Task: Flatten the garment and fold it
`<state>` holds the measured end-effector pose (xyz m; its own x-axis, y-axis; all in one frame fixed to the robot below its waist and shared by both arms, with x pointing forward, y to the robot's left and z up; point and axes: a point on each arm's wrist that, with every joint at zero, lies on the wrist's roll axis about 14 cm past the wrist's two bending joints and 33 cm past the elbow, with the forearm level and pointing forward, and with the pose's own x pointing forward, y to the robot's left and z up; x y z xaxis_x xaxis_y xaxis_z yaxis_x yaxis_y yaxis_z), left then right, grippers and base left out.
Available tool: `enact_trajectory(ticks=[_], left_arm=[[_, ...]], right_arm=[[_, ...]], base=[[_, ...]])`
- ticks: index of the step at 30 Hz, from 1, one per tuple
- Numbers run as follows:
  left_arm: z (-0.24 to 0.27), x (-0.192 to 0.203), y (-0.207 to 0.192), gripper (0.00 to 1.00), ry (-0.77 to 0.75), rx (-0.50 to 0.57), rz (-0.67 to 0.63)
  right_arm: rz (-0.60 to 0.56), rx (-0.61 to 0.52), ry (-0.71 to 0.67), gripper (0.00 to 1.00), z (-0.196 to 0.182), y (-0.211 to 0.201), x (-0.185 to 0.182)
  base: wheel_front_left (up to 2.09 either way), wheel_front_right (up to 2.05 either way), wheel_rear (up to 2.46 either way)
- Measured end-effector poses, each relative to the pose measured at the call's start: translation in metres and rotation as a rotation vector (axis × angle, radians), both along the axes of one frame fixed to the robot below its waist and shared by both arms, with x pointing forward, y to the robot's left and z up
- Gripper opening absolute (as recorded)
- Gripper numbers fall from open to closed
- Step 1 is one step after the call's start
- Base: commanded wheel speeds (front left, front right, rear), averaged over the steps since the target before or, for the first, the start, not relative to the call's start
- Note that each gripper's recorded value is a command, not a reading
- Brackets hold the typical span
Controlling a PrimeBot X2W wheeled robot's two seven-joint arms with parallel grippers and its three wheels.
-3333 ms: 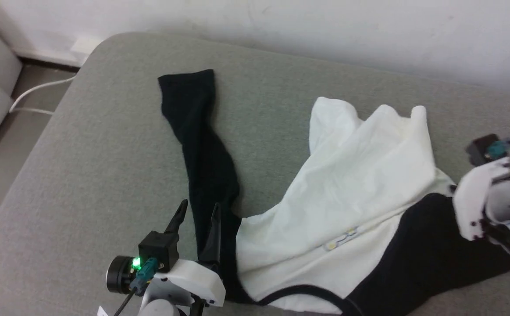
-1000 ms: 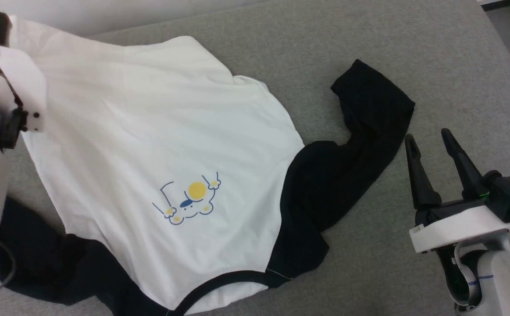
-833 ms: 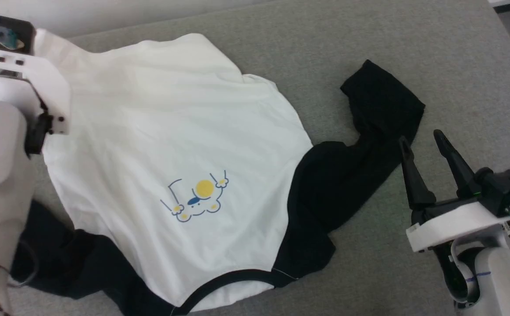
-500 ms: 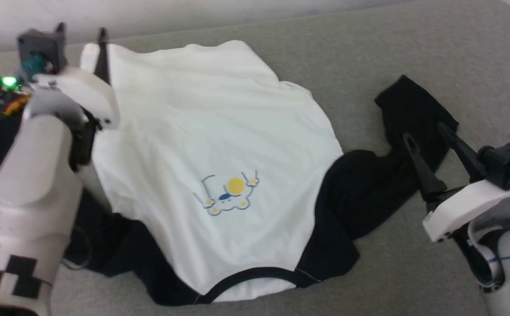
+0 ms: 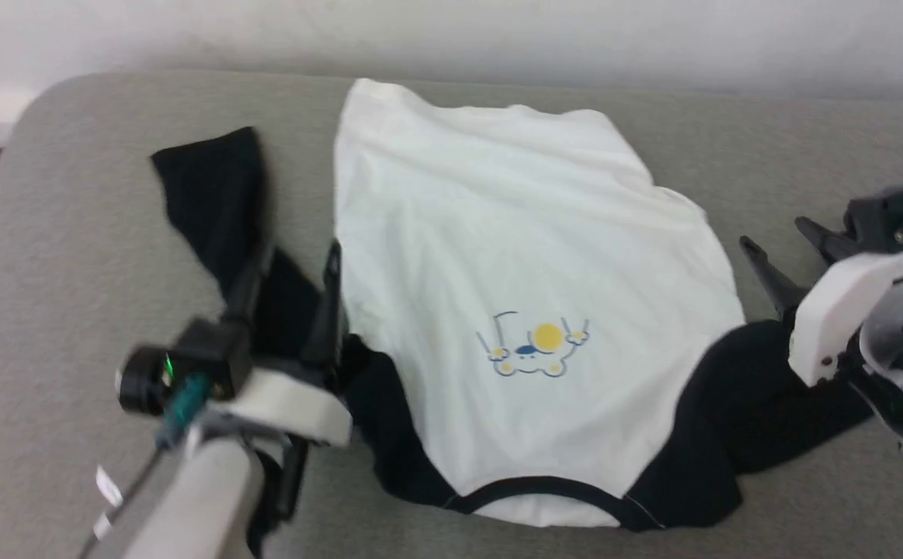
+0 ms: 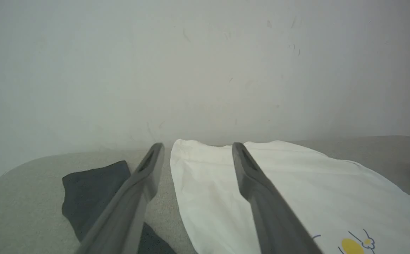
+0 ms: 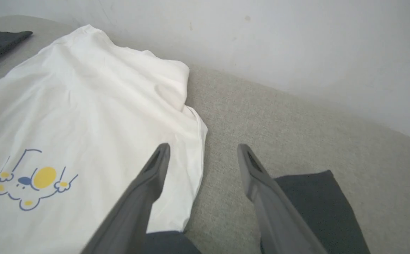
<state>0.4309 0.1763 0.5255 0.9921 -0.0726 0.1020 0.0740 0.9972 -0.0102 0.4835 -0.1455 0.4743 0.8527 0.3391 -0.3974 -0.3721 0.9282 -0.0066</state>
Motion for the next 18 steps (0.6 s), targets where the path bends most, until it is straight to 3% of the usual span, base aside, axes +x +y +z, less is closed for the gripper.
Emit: enact_trajectory(ticks=[8, 14, 18], left_arm=[[-0.008, -0.056, 0.006, 1.00, 0.032, -0.110, 0.119], [-0.010, -0.068, 0.020, 1.00, 0.040, -0.097, 0.179], [-0.014, -0.074, 0.032, 1.00, 0.052, -0.088, 0.226]], right_arm=[[0.058, -0.135, 0.137, 1.00, -0.020, 0.022, 0.050], [0.071, -0.210, 0.252, 1.00, -0.049, 0.033, 0.076], [0.097, -0.265, 0.356, 1.00, -0.083, 0.041, 0.074]], base=[[0.00, 0.00, 0.00], [0.00, 0.00, 0.00], [0.00, 0.00, 0.00]])
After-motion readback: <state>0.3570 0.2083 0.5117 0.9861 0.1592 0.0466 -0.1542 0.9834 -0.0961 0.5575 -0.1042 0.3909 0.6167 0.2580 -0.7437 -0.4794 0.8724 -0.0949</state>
